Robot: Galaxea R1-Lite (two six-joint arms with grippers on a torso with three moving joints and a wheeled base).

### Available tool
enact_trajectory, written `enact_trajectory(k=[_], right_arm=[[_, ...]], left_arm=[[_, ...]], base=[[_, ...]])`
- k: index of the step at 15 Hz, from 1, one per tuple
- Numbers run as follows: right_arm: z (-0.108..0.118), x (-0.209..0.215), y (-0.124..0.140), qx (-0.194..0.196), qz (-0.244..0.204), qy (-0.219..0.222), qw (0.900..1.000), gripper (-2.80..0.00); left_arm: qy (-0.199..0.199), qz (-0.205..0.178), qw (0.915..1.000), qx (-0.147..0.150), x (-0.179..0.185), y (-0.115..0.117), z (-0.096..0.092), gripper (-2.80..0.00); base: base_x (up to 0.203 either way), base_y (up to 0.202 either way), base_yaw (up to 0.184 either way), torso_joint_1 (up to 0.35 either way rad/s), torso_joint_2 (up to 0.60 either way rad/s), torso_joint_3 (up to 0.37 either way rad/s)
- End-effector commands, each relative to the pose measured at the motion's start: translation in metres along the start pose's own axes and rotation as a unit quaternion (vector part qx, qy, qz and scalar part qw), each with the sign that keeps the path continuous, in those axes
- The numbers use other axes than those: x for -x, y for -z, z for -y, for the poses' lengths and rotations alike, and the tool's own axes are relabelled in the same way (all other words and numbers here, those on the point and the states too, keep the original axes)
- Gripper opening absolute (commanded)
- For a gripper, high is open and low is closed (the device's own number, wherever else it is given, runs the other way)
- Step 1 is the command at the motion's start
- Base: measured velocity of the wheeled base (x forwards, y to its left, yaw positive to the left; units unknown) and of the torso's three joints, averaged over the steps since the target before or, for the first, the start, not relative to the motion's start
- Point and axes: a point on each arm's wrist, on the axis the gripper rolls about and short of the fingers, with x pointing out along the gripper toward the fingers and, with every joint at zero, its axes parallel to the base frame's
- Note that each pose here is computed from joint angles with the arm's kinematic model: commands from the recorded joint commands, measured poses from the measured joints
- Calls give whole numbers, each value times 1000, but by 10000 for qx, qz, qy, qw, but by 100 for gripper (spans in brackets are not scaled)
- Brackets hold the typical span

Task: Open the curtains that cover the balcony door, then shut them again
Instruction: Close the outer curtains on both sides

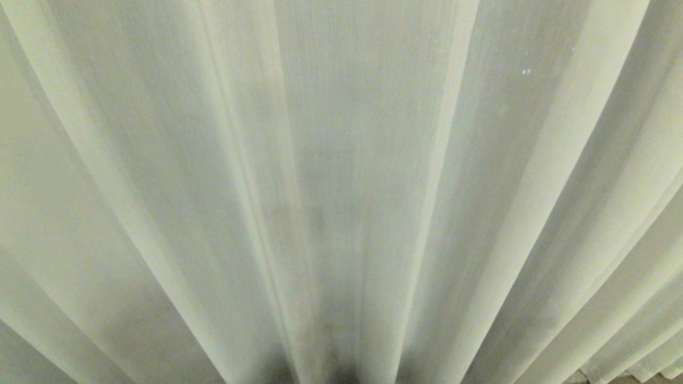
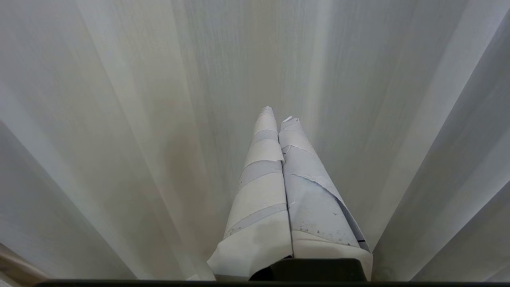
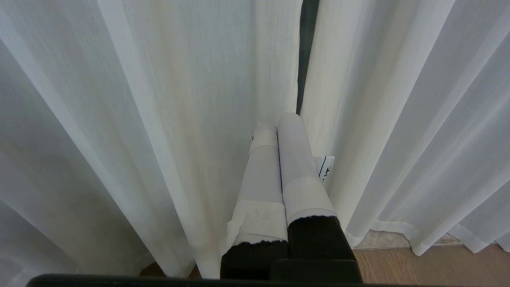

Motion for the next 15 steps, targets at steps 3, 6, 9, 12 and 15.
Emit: enact_trajectory(k=[3,6,9,12,15], right_arm=[[0,0,0,1,-8,-3,10000,-280],[0,0,0,1,-8,-3,10000,-280],[0,0,0,1,-8,4,10000,-280],[0,0,0,1,-8,-3,10000,-280],[0,0,0,1,-8,-3,10000,-280]], left_arm=[[17,305,9995,-14,6,-19,0,-280],[-92,337,9994,-10,4,-69,-2,-280],[-615,161,9980,28,-22,-125,-5,0],[-1418,185,9897,111,-60,-173,-10,0],[-2783,318,9598,179,-93,-218,-19,0]], base=[[0,0,0,0,0,0],[0,0,0,0,0,0],[0,0,0,0,0,0],[0,0,0,0,0,0],[0,0,0,0,0,0]])
